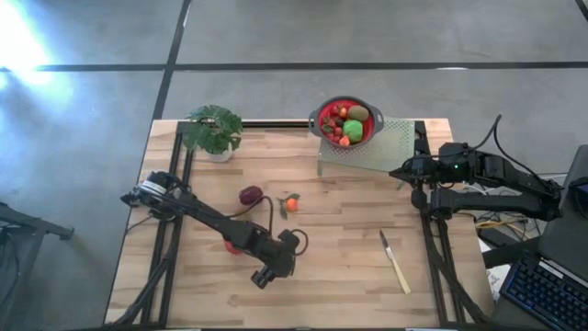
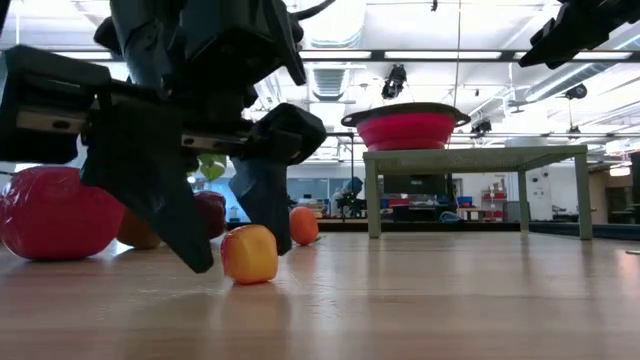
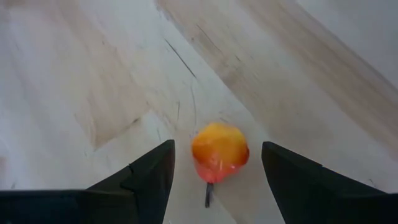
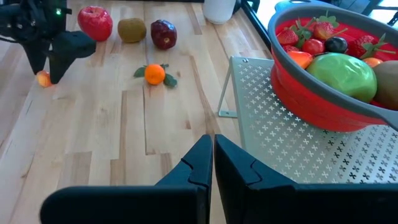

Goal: Pick & Place Fruit
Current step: Put the pear into the strainer bowl on the shelf

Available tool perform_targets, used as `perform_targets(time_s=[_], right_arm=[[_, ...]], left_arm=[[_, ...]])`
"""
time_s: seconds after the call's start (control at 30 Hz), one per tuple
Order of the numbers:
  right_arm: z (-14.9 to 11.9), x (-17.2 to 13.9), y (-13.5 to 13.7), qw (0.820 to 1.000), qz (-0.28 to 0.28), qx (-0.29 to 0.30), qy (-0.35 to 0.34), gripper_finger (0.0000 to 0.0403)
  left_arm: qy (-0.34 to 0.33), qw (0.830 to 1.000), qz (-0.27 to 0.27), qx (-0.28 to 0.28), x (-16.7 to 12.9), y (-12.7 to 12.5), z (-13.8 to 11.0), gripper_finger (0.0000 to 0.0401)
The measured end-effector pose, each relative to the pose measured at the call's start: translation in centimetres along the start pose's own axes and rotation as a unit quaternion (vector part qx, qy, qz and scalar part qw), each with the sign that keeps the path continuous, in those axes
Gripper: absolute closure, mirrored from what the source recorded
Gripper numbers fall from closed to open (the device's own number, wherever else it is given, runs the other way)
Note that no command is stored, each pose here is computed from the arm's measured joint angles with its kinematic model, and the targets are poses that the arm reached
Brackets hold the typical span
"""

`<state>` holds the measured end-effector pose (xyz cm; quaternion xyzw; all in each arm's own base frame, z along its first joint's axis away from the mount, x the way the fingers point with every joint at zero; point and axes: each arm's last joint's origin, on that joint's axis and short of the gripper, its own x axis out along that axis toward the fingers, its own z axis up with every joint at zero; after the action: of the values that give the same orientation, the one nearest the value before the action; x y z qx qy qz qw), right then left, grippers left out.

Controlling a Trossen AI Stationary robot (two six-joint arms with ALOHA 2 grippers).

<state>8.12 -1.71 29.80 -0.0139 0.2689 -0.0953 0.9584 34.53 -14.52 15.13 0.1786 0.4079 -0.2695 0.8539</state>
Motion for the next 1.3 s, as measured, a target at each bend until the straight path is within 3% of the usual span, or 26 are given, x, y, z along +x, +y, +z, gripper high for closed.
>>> perform_targets(time_s=[0.6,1.3], right_arm=[[0.0,0.0,0.0,1.0,0.0,0.0,0.0,0.039],[0.0,0.0,0.0,1.0,0.0,0.0,0.0,0.039]], left_arm=[[-0.04,0.999,0.01,0.004,0.6,-0.2,-1.0,0.0162],[-0.049,0.999,0.011,-0.003,0.6,-0.2,-0.9,0.0262]])
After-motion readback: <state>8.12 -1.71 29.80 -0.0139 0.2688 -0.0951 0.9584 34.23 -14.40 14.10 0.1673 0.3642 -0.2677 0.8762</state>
